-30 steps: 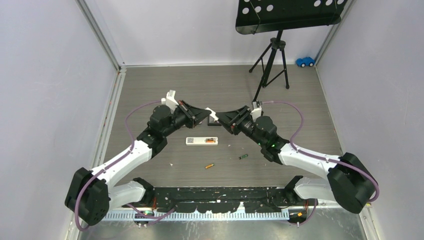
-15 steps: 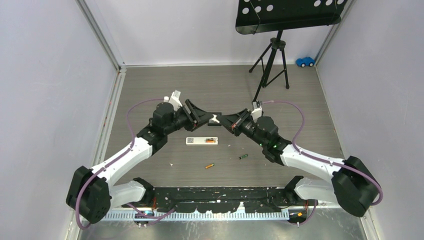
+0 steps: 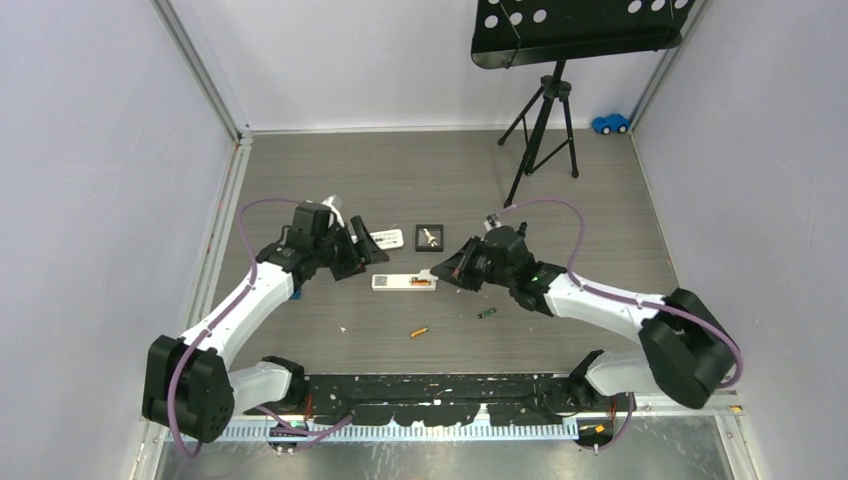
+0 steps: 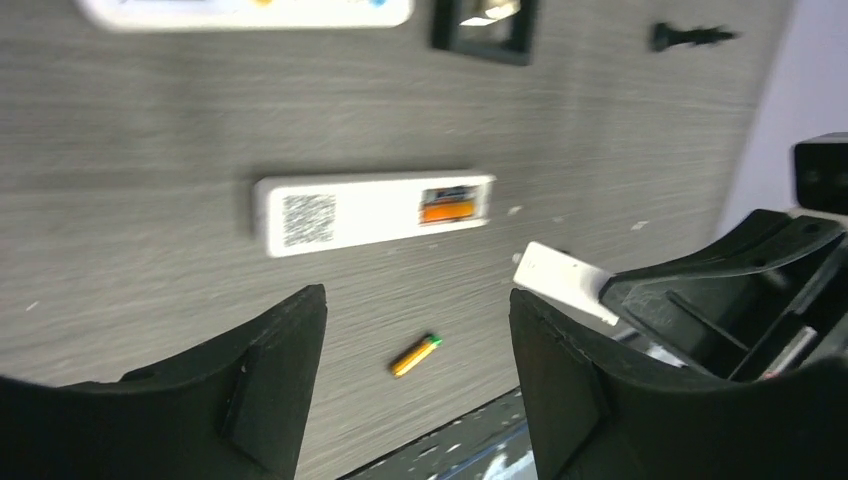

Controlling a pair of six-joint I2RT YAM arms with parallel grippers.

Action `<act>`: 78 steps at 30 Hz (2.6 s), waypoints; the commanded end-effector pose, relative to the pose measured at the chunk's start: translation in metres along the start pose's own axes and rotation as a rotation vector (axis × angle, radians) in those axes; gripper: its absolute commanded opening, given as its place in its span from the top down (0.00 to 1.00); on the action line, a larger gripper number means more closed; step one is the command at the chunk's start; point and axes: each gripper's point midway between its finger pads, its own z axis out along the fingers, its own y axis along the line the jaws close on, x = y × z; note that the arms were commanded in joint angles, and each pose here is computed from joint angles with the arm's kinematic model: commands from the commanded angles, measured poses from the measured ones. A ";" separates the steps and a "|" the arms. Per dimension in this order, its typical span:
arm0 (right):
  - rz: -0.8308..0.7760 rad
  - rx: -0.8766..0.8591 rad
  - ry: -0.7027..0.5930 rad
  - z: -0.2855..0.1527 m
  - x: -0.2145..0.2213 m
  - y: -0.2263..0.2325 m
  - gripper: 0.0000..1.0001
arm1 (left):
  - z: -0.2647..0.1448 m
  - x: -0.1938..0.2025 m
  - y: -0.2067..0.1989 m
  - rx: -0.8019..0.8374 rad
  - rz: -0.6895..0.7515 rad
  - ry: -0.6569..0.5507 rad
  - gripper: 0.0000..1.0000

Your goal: Load the batteries into the remote control

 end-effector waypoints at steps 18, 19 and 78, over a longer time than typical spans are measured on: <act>-0.269 0.094 0.158 0.054 0.011 -0.024 1.00 | 0.018 0.033 0.080 -0.267 0.056 0.104 0.47; -0.277 0.096 0.162 0.056 0.011 -0.025 1.00 | 0.020 0.033 0.080 -0.268 0.054 0.104 0.47; -0.373 0.339 0.230 0.060 0.001 -0.079 0.61 | 0.038 0.008 0.080 -0.322 0.072 0.095 0.46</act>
